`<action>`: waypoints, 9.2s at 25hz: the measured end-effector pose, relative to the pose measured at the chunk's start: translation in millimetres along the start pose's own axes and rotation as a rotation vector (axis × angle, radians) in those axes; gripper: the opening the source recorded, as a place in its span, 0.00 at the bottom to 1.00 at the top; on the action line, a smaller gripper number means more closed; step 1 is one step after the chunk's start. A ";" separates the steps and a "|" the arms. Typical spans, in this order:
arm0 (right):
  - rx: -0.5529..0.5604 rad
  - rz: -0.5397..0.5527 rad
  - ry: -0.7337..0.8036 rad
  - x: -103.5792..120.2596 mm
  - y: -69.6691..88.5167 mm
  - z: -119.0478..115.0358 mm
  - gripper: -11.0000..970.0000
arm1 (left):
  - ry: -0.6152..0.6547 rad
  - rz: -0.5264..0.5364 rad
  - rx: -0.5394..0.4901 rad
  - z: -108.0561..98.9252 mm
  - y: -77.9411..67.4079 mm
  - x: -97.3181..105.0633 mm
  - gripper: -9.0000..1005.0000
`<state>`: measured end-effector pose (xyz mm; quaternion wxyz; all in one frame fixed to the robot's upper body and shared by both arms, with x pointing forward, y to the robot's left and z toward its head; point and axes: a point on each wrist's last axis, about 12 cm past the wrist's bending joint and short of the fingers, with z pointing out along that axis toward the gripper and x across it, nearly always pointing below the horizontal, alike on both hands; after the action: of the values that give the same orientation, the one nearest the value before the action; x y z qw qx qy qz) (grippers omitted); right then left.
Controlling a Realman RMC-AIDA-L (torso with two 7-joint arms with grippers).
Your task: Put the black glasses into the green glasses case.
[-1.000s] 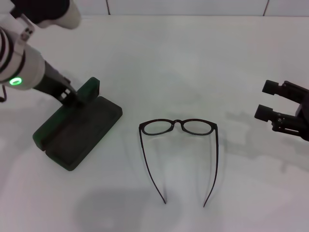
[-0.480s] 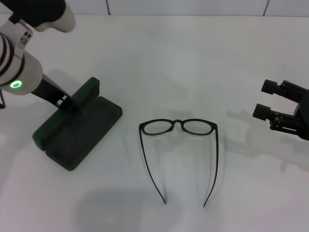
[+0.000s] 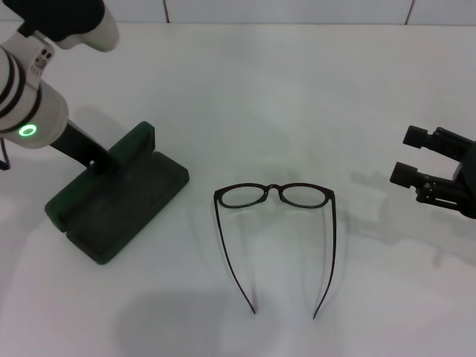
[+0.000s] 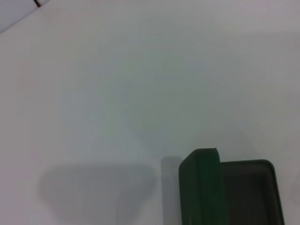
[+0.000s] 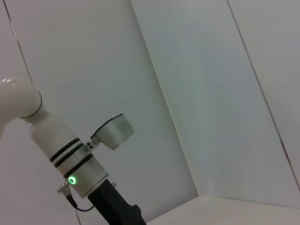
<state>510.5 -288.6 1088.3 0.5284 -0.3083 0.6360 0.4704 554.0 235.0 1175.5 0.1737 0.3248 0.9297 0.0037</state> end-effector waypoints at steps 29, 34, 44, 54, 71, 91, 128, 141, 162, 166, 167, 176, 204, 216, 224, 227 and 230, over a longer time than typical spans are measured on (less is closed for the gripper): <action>-0.400 0.033 0.077 10.0 39.8 28.3 0.87 | -0.316 0.925 -0.069 4.3 -94.6 -116.5 0.21; -0.375 0.049 0.060 12.8 39.8 25.0 0.87 | -0.282 0.987 -0.096 21.3 -101.2 -119.3 0.21; -0.359 0.043 0.044 10.8 37.7 24.8 0.87 | -0.221 0.976 -0.086 39.6 -96.2 -121.0 0.21; -0.360 0.041 0.044 10.0 37.3 24.2 0.87 | -0.228 0.932 -0.082 39.3 -95.6 -120.3 0.25; -0.352 0.073 0.184 -36.1 22.4 17.5 0.87 | -0.680 0.583 0.072 -59.8 -78.6 -103.3 0.46; -0.165 -0.157 0.867 -129.2 -15.2 170.7 0.63 | -1.216 0.061 0.656 26.5 -18.8 77.8 0.33; -0.141 -0.349 1.126 -60.1 -3.7 244.3 0.54 | -1.216 -0.009 0.673 79.1 -47.8 124.1 0.32; -0.165 -0.359 1.068 -57.2 -1.4 245.8 0.22 | -1.218 -0.010 0.674 79.9 -49.3 123.9 0.32; -0.232 -0.419 0.981 -63.2 15.5 235.7 0.07 | -1.273 -0.014 0.695 72.6 -48.9 126.4 0.31; -0.190 -0.379 0.848 -76.8 15.7 206.8 0.06 | -1.338 0.010 0.720 64.7 -49.2 124.6 0.31; -0.167 -0.355 0.806 -81.1 13.1 192.3 0.06 | -1.352 0.019 0.724 63.3 -49.5 123.0 0.31; -0.054 -0.177 0.423 -92.3 -3.1 86.9 0.06 | -1.610 -0.018 0.730 50.3 -50.8 110.8 0.31; -0.308 -0.105 0.073 -71.6 2.8 85.6 0.07 | -1.617 0.124 1.054 45.3 -85.4 57.3 0.04; -0.356 -0.095 0.053 -72.3 6.0 97.9 0.07 | -1.542 0.090 0.991 56.4 -85.7 52.5 0.04; -0.374 -0.096 0.063 -71.0 7.0 102.4 0.07 | -1.529 0.063 0.966 61.3 -90.7 48.0 0.04; -0.373 -0.098 0.064 -71.3 6.7 102.1 0.07 | -1.535 0.071 0.961 61.4 -92.3 47.0 0.04; -0.372 -0.100 0.064 -71.6 6.4 101.8 0.07 | -1.531 0.070 0.951 62.3 -92.0 46.2 0.04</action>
<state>561.7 -199.7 1159.0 0.4644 -0.4466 0.5383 0.5432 485.1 183.7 1091.1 0.5923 0.3039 0.4525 -0.5933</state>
